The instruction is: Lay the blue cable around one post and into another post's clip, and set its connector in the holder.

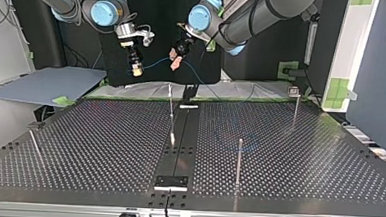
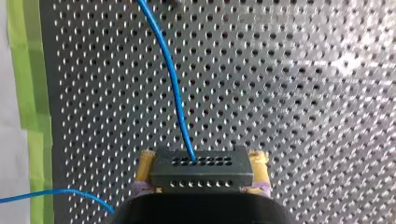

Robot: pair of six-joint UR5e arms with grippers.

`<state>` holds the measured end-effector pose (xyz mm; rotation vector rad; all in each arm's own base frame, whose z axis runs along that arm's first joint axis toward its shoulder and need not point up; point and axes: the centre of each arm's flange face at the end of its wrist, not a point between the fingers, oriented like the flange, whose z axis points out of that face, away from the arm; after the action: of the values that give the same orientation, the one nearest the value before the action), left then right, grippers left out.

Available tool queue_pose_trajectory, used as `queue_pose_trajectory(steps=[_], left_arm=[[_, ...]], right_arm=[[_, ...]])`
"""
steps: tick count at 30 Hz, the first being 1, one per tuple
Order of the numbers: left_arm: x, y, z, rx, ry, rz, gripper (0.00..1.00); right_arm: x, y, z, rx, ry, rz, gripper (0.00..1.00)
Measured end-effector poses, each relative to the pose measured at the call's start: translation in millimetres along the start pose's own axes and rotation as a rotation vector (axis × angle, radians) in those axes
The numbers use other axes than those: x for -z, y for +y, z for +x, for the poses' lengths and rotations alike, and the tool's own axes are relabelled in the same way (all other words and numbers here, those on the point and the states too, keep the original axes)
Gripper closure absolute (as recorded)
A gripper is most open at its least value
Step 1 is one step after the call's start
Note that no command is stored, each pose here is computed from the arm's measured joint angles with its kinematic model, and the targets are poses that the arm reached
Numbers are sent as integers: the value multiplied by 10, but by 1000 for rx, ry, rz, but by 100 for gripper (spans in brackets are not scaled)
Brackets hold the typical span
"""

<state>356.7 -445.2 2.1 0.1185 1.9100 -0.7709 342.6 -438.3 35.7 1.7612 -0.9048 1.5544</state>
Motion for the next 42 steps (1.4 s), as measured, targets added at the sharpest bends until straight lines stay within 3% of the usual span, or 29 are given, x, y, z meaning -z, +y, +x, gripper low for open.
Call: queue_pose_trajectory(steps=[7,9,10,11,12,13,15,19,24,29,36,42], left_arm=[[-4,11,-12,6,-17,-16,0],[-14,6,-22,15,-29,-12,39],[-20,1,-27,19,-35,-10,39],[-28,-4,-34,23,-44,-6,58],[-34,-8,-39,25,-50,-5,68],[-38,-11,-44,27,-56,-5,68],[-42,-14,-56,27,-70,-10,100],[-39,-6,-59,13,-86,-31,100],[-35,33,-74,-22,-106,-71,100],[-48,105,-86,-29,-131,-111,100],[-166,143,62,2,-147,-92,100],[-279,152,142,15,-154,-85,100]], right_arm=[[-4,-71,14,0,9,40,99],[-4,-80,15,-1,9,44,99],[-4,-81,16,-2,10,45,99],[-5,-82,16,-4,10,45,99],[-4,-83,16,-6,10,45,99],[-5,-83,16,-8,10,45,99],[-4,-83,16,-10,9,45,99],[-2,-83,14,-19,7,44,99],[-6,-50,16,-43,8,38,99],[-42,-2,45,-58,31,24,99],[-104,61,76,-64,60,-13,99],[-160,95,-19,-72,58,-35,99]])
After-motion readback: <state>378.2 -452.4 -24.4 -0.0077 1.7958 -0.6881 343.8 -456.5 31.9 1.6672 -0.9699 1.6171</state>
